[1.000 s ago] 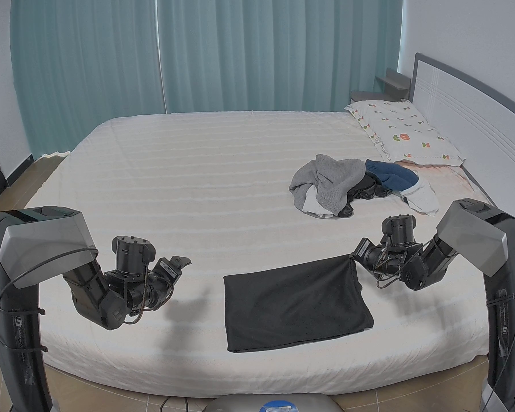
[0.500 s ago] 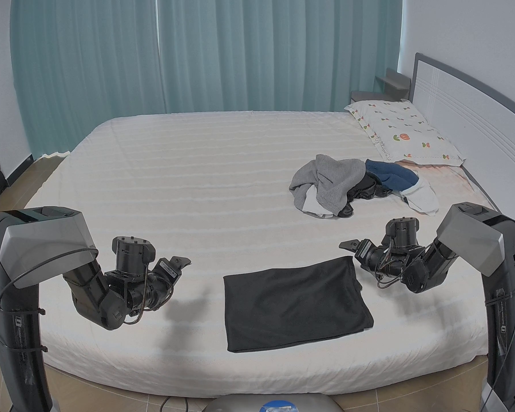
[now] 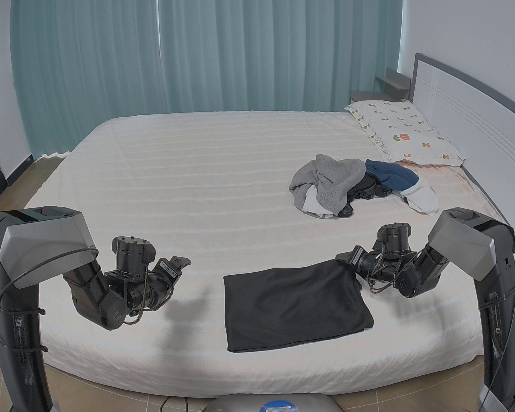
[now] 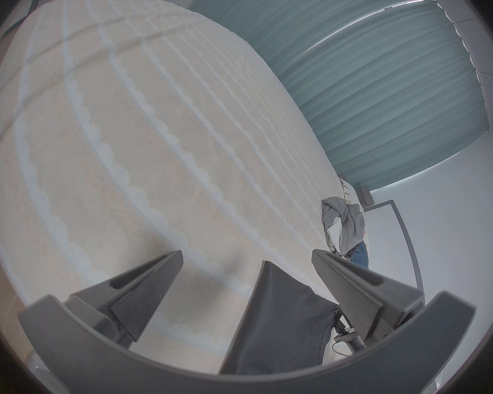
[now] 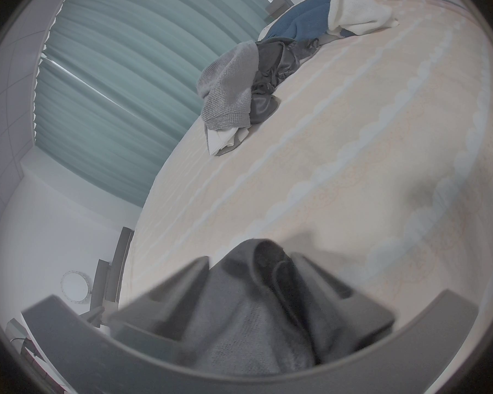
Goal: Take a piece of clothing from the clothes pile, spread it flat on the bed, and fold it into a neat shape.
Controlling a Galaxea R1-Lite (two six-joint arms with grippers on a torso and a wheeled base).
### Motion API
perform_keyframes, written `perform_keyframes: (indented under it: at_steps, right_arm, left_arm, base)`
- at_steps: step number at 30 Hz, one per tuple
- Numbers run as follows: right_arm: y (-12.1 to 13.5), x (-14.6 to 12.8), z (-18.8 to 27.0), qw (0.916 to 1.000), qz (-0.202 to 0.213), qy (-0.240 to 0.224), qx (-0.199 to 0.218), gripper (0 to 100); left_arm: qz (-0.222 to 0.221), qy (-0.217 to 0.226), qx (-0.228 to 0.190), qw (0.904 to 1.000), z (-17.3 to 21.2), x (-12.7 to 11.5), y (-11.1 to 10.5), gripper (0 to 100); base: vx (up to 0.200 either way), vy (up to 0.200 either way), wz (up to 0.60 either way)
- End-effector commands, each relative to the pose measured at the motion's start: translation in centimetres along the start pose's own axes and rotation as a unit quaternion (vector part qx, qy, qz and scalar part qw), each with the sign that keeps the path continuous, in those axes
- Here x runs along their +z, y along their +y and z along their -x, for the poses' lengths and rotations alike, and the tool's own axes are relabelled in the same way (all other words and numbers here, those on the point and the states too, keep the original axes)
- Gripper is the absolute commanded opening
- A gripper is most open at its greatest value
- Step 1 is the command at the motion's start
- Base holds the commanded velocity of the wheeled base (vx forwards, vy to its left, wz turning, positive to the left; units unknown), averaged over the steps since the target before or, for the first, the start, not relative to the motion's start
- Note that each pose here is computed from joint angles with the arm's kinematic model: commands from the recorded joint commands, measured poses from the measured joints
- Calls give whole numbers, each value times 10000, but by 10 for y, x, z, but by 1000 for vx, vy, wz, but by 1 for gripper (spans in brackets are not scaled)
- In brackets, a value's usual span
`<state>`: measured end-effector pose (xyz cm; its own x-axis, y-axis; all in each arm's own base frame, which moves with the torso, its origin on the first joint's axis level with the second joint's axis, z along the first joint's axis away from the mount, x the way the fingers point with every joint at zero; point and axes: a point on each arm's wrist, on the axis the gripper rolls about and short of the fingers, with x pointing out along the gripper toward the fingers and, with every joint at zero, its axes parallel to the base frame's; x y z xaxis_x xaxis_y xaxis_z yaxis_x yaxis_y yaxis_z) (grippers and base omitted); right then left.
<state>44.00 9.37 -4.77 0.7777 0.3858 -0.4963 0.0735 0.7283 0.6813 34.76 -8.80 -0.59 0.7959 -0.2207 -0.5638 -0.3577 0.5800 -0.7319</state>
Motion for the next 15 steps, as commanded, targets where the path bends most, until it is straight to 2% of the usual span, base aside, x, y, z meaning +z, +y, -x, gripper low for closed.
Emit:
perform_keyframes:
  at_steps: [1, 7, 15]
  right_arm:
    - [-5, 2, -1, 10000, -49, -40, -40, 0]
    - [-11, 12, 3, 9998, -95, -156, -93, 0]
    - [-9, 8, 4, 9999, -77, -108, -84, 0]
  left_arm:
    - [5, 4, 2, 10000, 0, 0, 0, 100]
    - [5, 4, 2, 10000, 0, 0, 0, 100]
    - [-3, 0, -5, 10000, 0, 0, 0, 100]
  base:
    - [0, 0, 0]
    - [0, 0, 0]
    - [0, 0, 0]
